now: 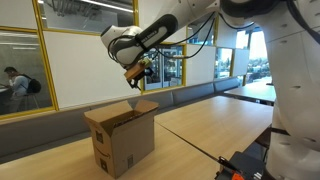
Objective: Put the plastics and the bottle in the box respectively
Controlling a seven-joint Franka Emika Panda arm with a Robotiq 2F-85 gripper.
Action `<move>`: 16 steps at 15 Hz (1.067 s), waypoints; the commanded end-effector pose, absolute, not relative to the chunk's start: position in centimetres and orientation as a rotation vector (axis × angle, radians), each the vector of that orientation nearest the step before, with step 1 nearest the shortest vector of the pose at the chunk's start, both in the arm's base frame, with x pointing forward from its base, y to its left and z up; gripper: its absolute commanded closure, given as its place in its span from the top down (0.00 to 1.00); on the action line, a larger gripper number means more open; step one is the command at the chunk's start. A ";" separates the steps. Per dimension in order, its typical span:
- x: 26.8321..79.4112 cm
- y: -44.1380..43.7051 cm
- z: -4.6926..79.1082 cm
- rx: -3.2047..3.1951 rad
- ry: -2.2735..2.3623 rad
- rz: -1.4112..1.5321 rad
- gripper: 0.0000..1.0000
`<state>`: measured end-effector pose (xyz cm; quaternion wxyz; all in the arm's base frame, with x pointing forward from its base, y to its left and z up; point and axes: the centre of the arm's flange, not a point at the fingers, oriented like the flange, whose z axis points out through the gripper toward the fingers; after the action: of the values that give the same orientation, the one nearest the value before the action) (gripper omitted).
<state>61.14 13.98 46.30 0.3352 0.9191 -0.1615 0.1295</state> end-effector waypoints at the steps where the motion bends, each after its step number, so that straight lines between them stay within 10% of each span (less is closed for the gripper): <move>1: 53.2 11.3 50.7 2.334 -0.534 0.294 1.00; 16: 26.9 1.3 50.5 2.523 -0.975 0.065 1.00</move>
<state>33.34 4.62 51.89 0.2873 0.8938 -0.3438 0.0189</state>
